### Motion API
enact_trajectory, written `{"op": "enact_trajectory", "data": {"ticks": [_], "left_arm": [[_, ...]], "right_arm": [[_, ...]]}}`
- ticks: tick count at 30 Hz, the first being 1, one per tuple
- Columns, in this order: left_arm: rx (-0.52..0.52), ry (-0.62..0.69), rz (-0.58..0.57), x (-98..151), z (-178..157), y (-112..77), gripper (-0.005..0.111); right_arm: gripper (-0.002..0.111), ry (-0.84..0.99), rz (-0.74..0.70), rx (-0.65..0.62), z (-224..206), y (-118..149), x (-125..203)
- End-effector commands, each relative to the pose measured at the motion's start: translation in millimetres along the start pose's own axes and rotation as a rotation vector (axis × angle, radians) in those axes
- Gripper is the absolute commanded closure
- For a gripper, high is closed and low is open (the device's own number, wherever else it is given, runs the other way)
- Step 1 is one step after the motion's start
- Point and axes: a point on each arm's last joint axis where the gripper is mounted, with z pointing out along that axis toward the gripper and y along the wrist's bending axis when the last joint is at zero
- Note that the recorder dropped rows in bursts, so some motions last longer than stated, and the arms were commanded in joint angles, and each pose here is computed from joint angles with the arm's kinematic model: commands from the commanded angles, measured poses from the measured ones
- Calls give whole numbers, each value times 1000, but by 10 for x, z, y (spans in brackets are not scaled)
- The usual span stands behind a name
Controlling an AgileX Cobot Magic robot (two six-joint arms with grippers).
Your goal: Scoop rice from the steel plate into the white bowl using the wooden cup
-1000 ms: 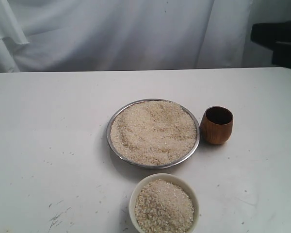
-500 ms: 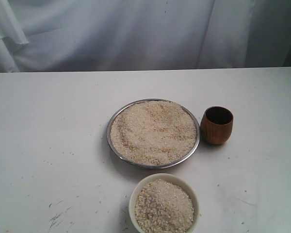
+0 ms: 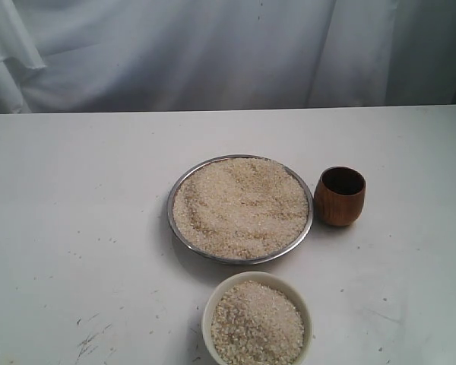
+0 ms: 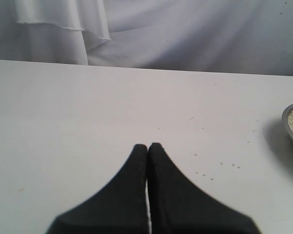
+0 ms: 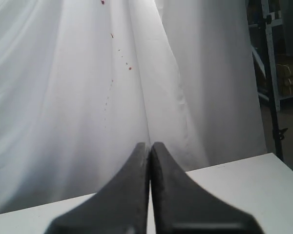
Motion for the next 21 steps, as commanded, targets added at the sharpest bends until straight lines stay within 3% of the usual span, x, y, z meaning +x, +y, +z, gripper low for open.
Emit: {"op": "enact_trajectory", "data": {"ticks": [1,12,21], "left_arm": [[2,-6,1,8,2,-1,107],[2,-6,1,8,2,-1,107],[2,-6,1,8,2,-1,107]], "right_arm": [[108,21,-16,-30,-2,22,46],[108,-150,-12,12,-197,-88,290],[108,-80,33,58,-210,-166,504]]}}
